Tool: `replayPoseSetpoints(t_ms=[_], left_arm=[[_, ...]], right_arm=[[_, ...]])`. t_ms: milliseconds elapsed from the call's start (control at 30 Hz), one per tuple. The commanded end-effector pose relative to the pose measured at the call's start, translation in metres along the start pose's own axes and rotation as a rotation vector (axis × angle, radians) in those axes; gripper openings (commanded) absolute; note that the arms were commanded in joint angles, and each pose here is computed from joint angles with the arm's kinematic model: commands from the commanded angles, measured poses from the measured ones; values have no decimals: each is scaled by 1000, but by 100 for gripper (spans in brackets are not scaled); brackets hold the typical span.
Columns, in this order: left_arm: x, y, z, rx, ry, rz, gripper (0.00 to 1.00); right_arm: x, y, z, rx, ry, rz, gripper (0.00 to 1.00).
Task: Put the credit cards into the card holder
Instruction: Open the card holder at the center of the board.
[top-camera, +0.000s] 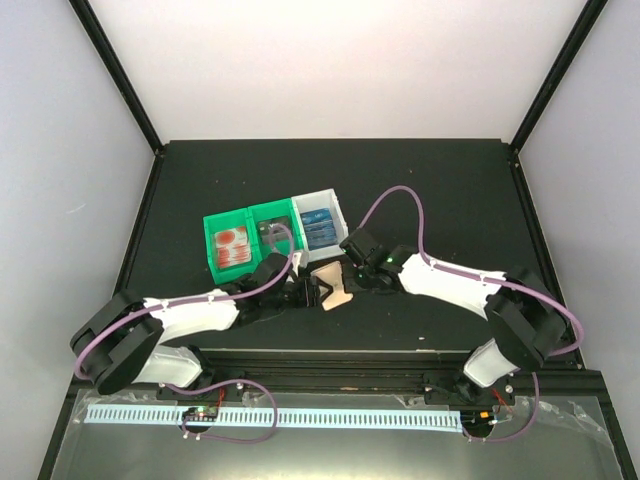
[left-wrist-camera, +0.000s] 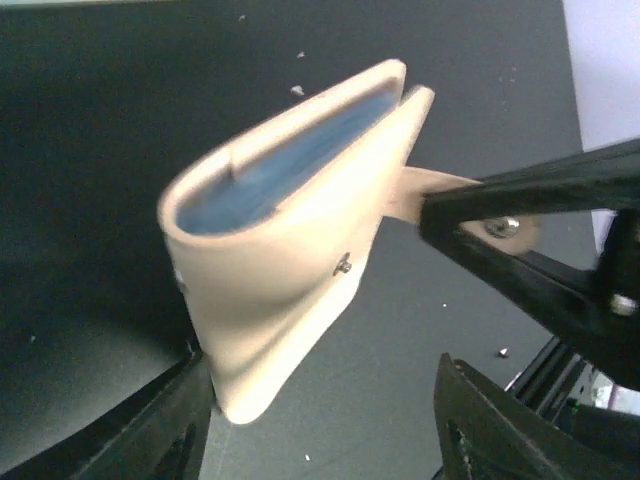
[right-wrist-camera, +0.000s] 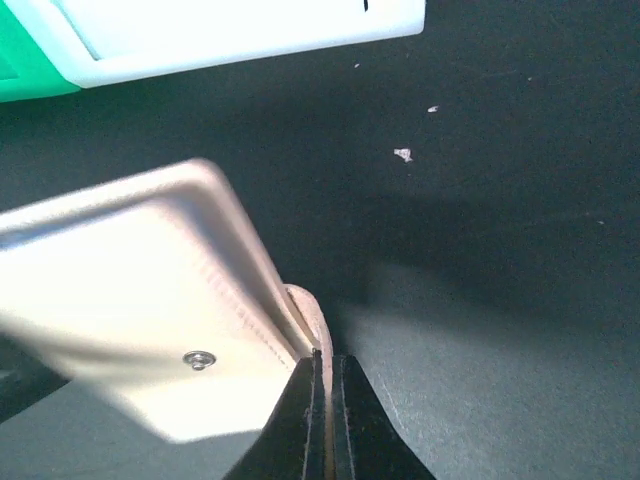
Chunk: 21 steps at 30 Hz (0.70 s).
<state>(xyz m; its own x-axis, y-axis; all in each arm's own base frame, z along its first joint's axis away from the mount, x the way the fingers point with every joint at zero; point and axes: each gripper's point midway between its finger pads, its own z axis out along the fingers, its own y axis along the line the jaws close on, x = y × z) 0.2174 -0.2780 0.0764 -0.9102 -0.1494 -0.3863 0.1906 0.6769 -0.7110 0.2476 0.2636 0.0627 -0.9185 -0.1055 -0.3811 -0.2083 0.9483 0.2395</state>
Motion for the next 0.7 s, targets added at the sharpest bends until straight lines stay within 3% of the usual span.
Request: replayPoseSetpoints(t_ms=[0,300,667], left_arm=[[-8,0,3,-38,-6,11,68],[-11,-1,2,-45,-11,24,98],[-24,-22,-2,4,-31,137,99]], right_arm=[[2,-8,-15,21,-6,-33,1],[5,1,-38,-19,36,-69,1],[-12,15,-55,-66,-6,-94,1]])
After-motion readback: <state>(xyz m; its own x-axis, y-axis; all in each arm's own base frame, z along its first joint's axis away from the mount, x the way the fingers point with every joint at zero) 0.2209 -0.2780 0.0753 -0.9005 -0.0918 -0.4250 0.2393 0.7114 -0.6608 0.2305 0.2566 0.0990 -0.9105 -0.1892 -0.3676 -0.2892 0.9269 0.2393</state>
